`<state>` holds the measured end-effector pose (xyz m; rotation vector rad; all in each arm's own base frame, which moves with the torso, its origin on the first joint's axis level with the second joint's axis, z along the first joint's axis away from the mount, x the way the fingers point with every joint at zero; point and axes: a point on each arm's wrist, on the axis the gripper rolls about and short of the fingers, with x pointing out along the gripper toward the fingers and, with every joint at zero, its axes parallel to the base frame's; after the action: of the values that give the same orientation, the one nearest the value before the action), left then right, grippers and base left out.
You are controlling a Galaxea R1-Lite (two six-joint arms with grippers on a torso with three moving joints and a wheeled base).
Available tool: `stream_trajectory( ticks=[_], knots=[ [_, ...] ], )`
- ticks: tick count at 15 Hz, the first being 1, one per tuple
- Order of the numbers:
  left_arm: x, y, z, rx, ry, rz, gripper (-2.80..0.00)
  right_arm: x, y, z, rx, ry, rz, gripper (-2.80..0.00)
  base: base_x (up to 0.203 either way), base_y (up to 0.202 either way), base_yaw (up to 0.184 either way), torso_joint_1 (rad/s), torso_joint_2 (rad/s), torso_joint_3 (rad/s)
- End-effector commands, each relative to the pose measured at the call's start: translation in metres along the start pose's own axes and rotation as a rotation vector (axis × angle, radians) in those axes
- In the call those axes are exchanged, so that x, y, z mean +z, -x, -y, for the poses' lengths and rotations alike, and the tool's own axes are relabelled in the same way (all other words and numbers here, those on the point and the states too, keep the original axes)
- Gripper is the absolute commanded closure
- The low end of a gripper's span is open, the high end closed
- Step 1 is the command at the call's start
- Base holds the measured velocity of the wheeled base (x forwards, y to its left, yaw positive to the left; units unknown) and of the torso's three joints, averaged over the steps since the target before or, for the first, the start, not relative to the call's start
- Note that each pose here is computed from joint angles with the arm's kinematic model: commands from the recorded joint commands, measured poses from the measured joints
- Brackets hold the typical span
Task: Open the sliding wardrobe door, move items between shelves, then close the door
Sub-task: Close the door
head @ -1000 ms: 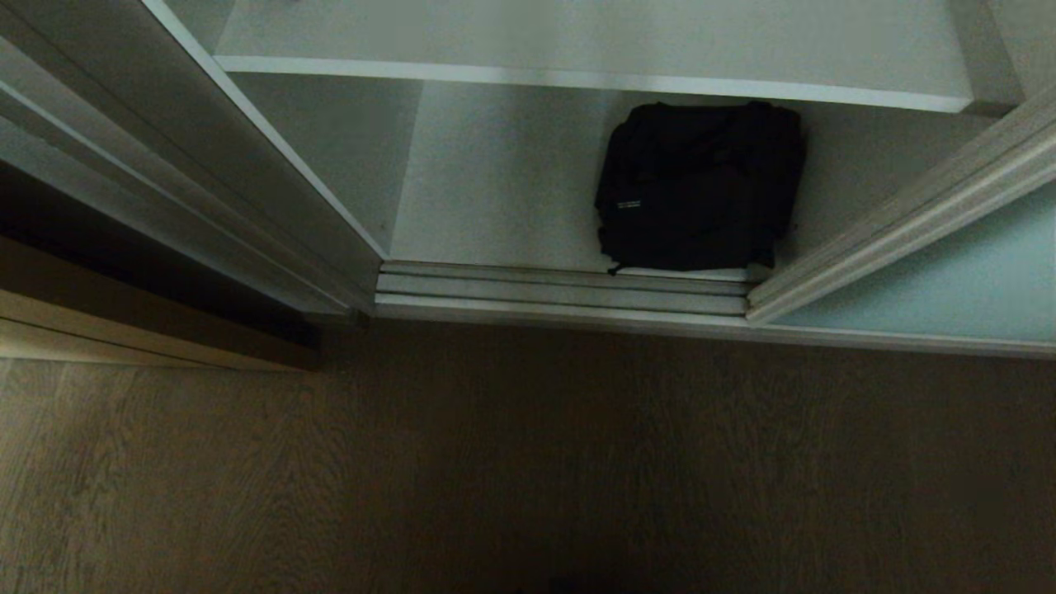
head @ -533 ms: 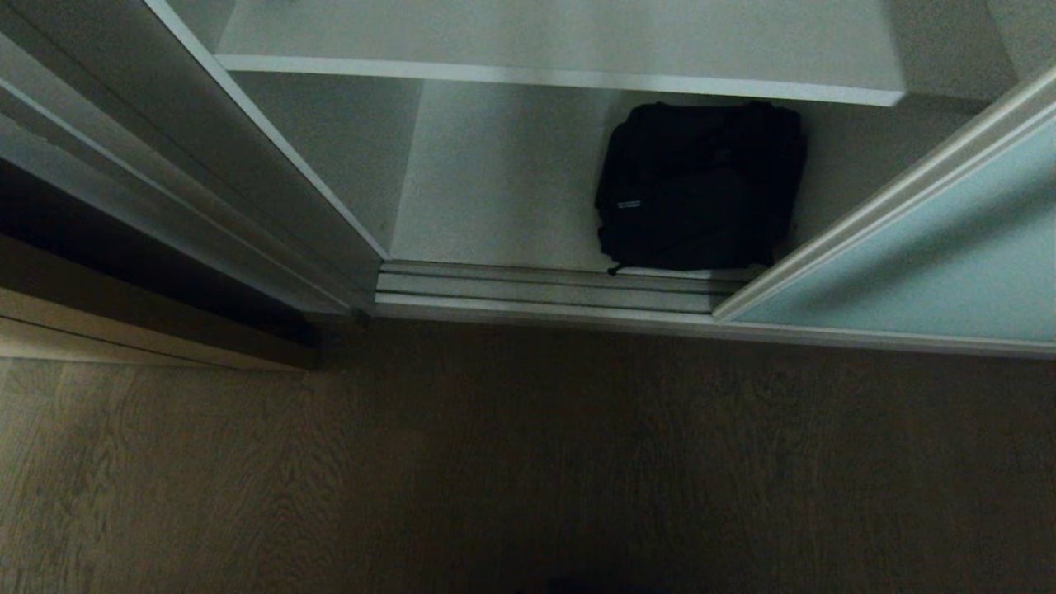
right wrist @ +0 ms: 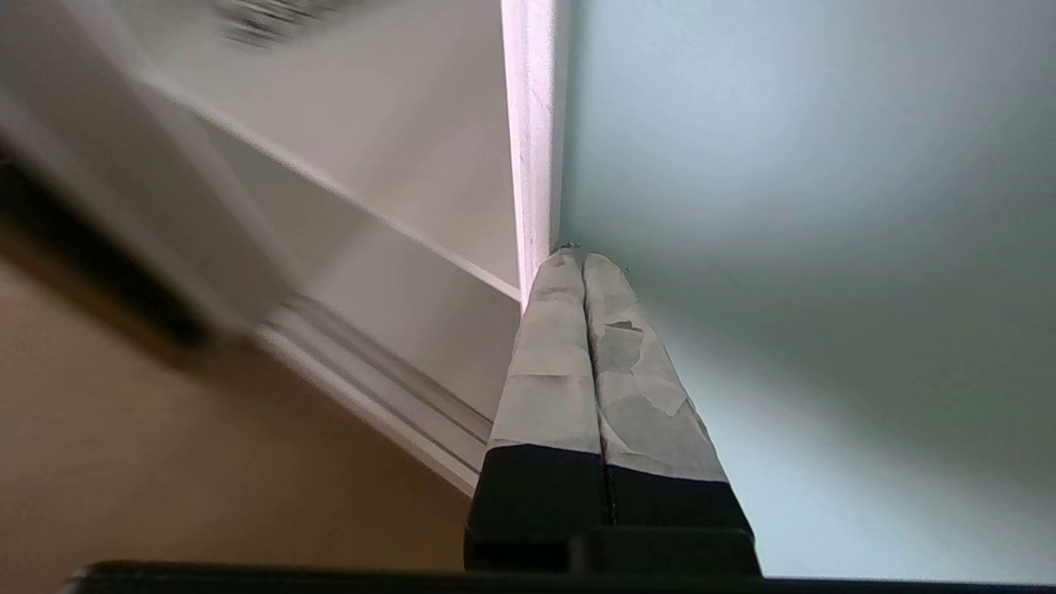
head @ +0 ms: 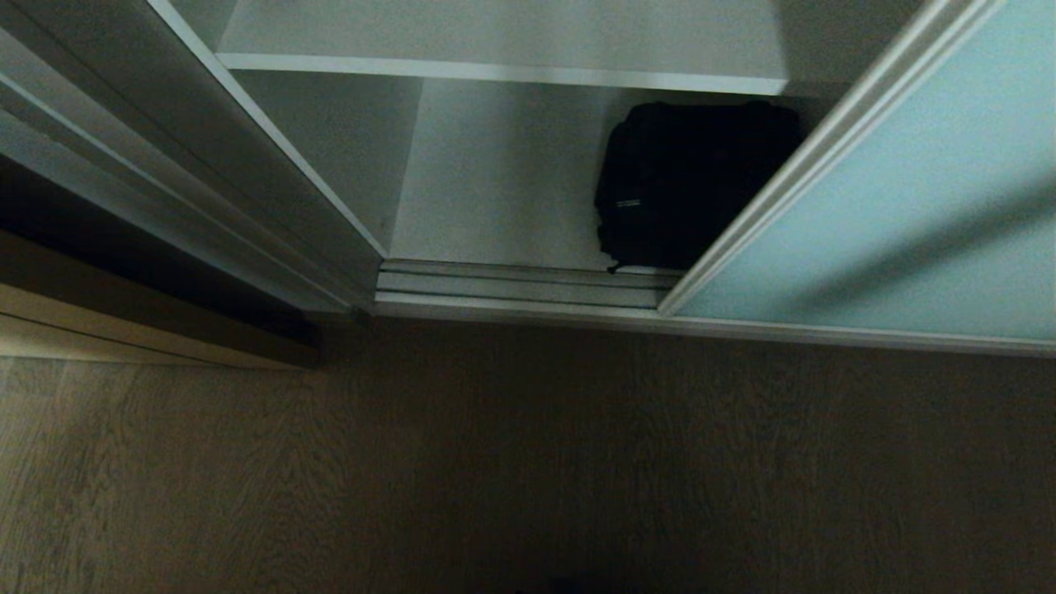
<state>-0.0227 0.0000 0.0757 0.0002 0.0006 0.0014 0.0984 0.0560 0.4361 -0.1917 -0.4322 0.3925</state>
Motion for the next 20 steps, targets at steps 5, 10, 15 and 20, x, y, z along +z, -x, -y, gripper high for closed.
stream_trajectory(
  ticks=[5, 10, 15, 20],
  knots=[
    [0.0, 0.0, 0.0, 0.0, 0.0, 0.001, 0.0, -0.013, -0.034, -0.044, 0.212, -0.007, -0.011, 0.0, 0.0, 0.0, 0.0, 0.0, 0.0, 0.0],
    [0.0, 0.0, 0.0, 0.0, 0.0, 0.001, 0.0, -0.006, 0.02, -0.022, 0.172, -0.017, 0.001, 0.0, 0.0, 0.0, 0.0, 0.0, 0.0, 0.0],
    [0.0, 0.0, 0.0, 0.0, 0.0, 0.001, 0.0, 0.021, 0.109, 0.016, -0.102, 0.045, -0.025, 0.0, 0.0, 0.0, 0.0, 0.0, 0.0, 0.0],
    [0.0, 0.0, 0.0, 0.0, 0.0, 0.001, 0.0, 0.053, 0.164, -0.001, -0.568, 0.094, -0.016, 0.0, 0.0, 0.0, 0.0, 0.0, 0.0, 0.0]
  ],
)
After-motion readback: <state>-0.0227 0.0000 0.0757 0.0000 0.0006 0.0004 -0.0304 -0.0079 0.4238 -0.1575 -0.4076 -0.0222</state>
